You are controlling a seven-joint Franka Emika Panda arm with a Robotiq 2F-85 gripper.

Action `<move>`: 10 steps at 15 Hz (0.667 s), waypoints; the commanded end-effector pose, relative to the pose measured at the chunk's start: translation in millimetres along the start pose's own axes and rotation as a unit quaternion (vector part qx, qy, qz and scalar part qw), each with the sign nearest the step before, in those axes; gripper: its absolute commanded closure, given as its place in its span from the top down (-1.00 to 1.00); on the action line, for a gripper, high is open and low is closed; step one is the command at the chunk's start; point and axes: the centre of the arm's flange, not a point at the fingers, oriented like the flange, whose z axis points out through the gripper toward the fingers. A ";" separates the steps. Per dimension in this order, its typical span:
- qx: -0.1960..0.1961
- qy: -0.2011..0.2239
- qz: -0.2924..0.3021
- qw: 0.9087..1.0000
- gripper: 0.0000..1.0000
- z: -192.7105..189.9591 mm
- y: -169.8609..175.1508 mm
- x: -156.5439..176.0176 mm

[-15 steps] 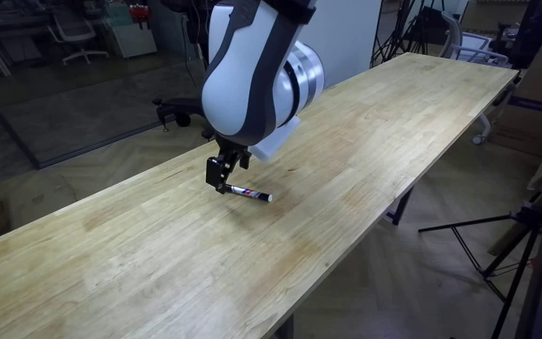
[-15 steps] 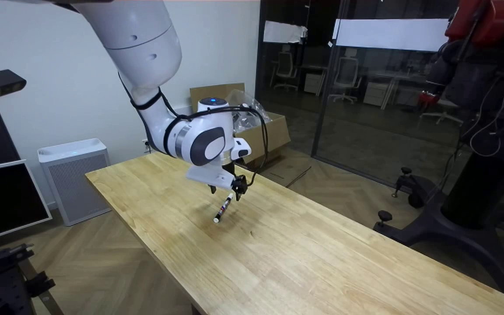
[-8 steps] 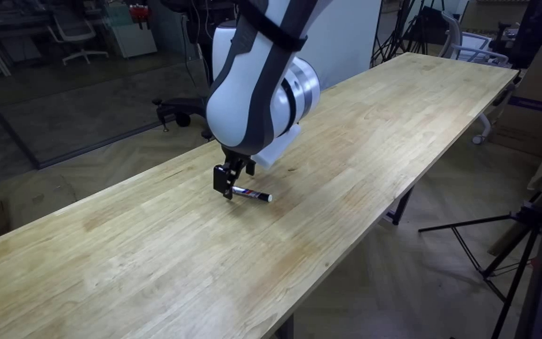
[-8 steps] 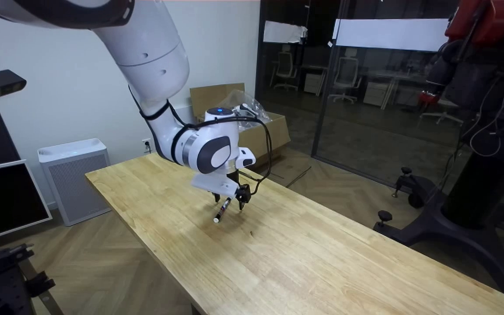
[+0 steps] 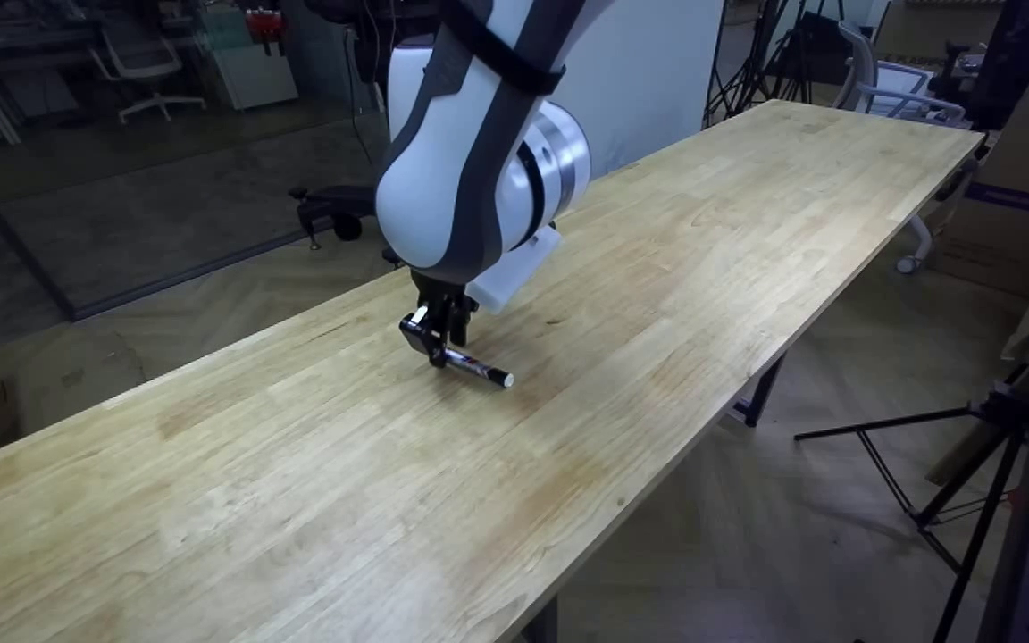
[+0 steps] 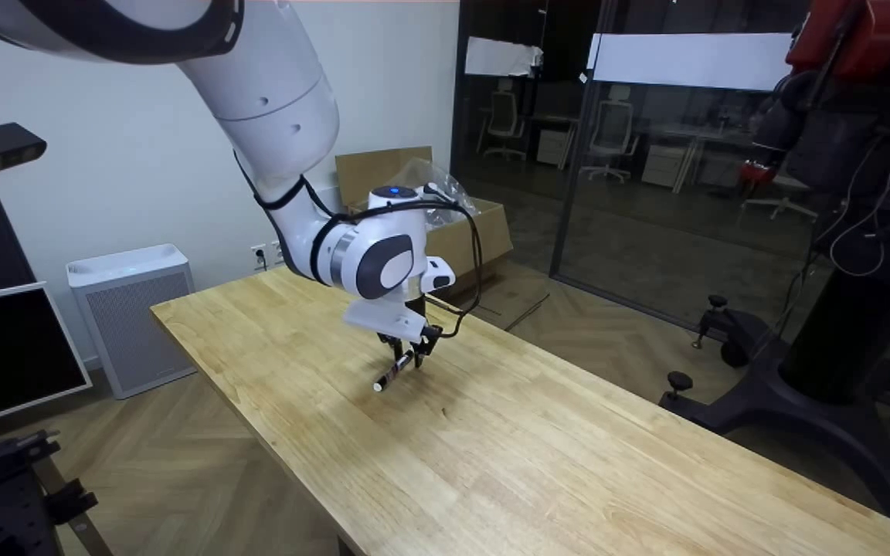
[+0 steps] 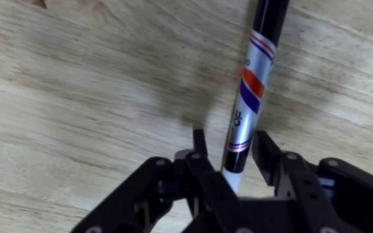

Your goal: Move the marker to the right

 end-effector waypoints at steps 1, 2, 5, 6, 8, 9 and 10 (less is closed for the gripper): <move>-0.004 -0.005 0.004 1.000 -0.75 6.8 -2.0 10.9; -0.003 -0.006 0.004 1.000 -0.91 6.5 -2.4 11.5; -0.001 -0.009 0.003 1.000 -0.91 6.0 -2.5 12.9; -0.001 -0.010 0.003 1.000 -0.91 5.5 -2.6 12.9; 0.008 -0.023 -0.001 1.000 -0.91 -1.1 -2.1 10.1; 0.010 -0.032 -0.002 0.999 -0.91 -9.6 -2.1 6.0; 0.006 -0.039 -0.002 0.999 -0.91 -18.4 -2.3 0.6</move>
